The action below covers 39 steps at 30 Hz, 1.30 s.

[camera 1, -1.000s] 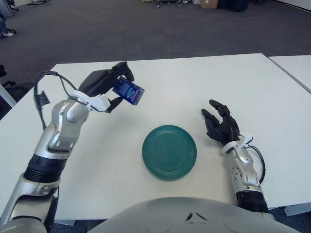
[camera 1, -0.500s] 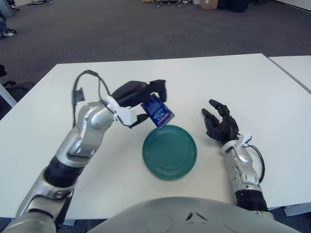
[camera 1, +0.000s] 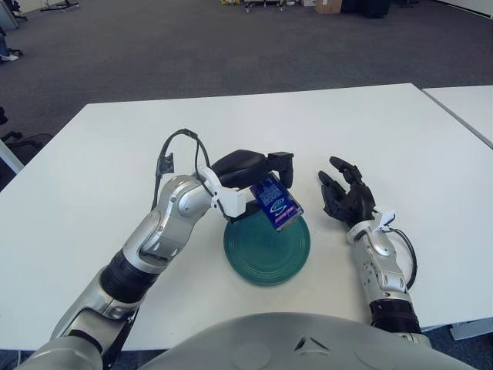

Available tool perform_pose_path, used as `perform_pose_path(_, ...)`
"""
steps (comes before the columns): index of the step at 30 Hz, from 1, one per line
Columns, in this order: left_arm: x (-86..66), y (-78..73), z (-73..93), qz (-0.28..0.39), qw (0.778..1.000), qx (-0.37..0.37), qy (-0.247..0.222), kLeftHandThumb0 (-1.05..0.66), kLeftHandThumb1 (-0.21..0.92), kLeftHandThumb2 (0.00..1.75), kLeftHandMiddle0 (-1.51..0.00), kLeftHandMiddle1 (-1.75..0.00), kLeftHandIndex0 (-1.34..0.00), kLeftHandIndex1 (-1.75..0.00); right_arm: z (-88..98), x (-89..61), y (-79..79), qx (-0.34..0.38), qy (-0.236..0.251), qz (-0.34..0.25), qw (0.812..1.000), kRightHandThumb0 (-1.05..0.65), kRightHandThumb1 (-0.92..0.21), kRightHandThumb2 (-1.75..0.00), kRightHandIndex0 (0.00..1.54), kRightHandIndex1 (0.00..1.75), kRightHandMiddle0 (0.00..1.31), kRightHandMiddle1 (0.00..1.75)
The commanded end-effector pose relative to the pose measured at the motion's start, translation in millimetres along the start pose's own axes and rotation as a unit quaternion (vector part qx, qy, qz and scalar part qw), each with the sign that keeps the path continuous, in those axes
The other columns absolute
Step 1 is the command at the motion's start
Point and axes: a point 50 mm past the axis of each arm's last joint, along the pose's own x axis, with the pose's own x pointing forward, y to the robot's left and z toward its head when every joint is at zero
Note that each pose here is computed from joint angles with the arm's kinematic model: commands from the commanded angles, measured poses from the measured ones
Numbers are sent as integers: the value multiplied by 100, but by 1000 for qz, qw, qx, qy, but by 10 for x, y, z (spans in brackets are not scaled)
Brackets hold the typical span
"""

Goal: Put the gum into the plate.

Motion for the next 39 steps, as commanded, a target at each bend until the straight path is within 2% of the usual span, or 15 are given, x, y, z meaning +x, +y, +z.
perform_pose_path(1, 74, -82, -12, -27, 999, 31, -4, 0, 3, 159, -79, -160, -69, -175, -426, -182, -46, 10, 121, -23, 992, -43, -41, -89, 44, 1, 0, 76)
perform_pose_path(3, 144, -187, 3, -50, 998, 40, -6, 0, 4, 158, -77, -161, -69, -175, -428, -184, -48, 8, 121, -25, 992, -45, -44, -85, 45, 1, 0, 74)
perform_pose_path(9, 228, -306, 69, -86, 995, 57, -8, 0, 7, 156, -73, -162, -69, -175, -431, -189, -58, -5, 120, -30, 992, -48, -50, -79, 44, 0, 0, 70)
perform_pose_path(16, 265, -274, 186, -167, 977, 128, -23, 0, 17, 147, -61, -170, -62, -175, -415, -192, -51, -18, 113, -25, 993, -57, -62, -65, 41, 0, 0, 64)
perform_pose_path(24, 263, -200, 287, -239, 955, 173, -23, 0, 20, 143, -58, -168, -62, -173, -419, -210, -52, -26, 110, -21, 993, -64, -74, -52, 42, 0, 0, 65)
perform_pose_path(28, 253, -198, 321, -256, 950, 178, -20, 0, 21, 141, -58, -165, -63, -173, -428, -206, -57, -19, 112, -24, 993, -60, -71, -52, 43, 0, 0, 65)
perform_pose_path(34, 210, -213, 362, -265, 951, 158, -7, 0, 16, 143, -66, -154, -68, -174, -437, -193, -53, -6, 118, -26, 993, -54, -60, -65, 45, 0, 0, 73)
perform_pose_path(37, 200, -219, 380, -273, 950, 153, 2, 0, 18, 143, -63, -157, -66, -175, -437, -190, -49, -1, 120, -25, 992, -52, -58, -67, 44, 0, 0, 75)
perform_pose_path(39, 226, -334, 304, -282, 947, 153, 17, 0, 19, 141, -60, -160, -65, -174, -437, -187, -44, 1, 121, -25, 992, -52, -57, -68, 44, 0, 0, 75)
